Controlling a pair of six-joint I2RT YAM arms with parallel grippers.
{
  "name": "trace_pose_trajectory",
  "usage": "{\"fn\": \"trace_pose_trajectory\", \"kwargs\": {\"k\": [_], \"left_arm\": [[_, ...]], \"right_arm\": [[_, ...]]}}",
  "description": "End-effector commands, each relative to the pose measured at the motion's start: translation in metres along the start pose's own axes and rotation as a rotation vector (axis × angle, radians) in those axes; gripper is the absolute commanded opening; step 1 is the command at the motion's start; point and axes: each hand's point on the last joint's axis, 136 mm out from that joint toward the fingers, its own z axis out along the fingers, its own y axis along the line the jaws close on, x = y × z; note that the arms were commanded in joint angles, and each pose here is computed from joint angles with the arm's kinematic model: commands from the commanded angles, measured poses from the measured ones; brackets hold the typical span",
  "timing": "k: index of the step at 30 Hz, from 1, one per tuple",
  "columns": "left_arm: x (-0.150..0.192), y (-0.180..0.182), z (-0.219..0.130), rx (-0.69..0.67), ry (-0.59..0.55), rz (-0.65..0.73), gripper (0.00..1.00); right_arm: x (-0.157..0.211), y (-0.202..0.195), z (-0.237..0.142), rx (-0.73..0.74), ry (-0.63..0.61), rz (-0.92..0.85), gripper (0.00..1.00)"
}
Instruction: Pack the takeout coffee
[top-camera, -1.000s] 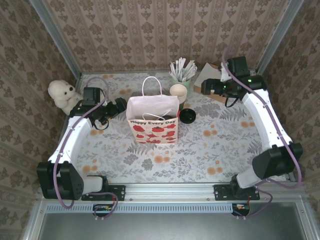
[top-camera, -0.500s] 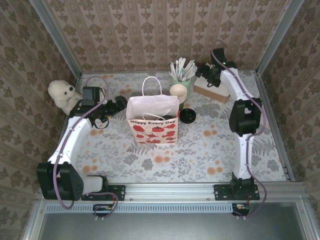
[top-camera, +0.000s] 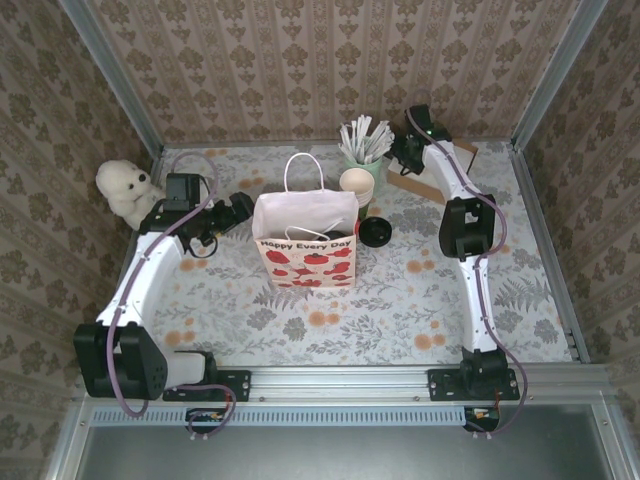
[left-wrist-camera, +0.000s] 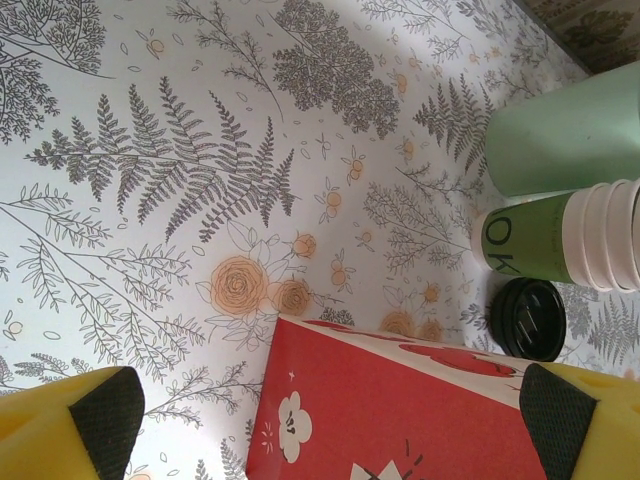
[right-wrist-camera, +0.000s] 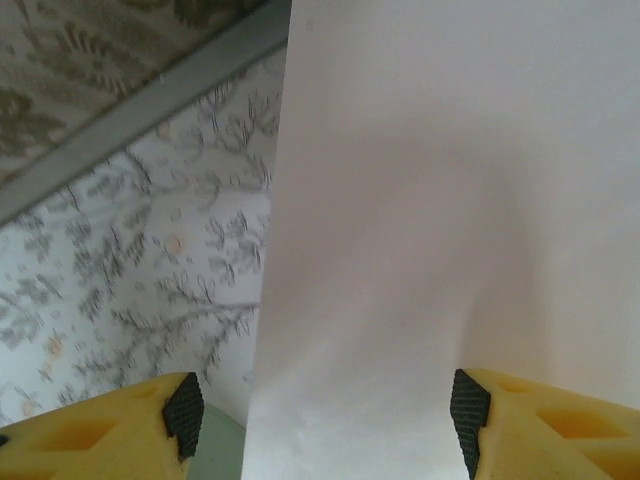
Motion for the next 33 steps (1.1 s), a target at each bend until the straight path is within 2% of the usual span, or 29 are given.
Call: {"fn": "trace_pose_trajectory", "kwargs": {"k": [1,11,16,20,24,28,33], "left_arm": [[-0.003,-0.002,0.001,0.001,0.001,0.009,1.0],[0.001,-0.005,-0.001,0.025,0.0,0.004,1.0],[0.002,-0.005,-0.002,0.03,-0.01,0.005,1.0],[0.002,-0.006,-0.001,0.036,-0.006,0.007,1.0],[0.005,-0.003,-0.001,0.022,-0.002,0.011,1.0],[0.009,0.004,-0.001,-0.004,0.0,0.013,1.0],[0.011,0.007,-0.001,-0.014,0.007,0.012,1.0]], "right_arm": [[0.01,0.001,-0.03,0.017,0.008,-0.097,0.72],[0.059,-0.024,-0.077,0.001,0.114,-0.314,0.76],[0.064,-0.03,-0.098,0.017,0.093,-0.32,0.76],[0.055,-0.023,-0.086,0.017,0.053,-0.25,0.77],[0.051,-0.001,-0.061,-0.032,0.084,-0.225,0.77],[0.04,0.008,-0.04,0.011,0.058,-0.226,0.75],[0.028,-0.011,-0.031,0.162,-0.008,-0.186,0.63]]}}
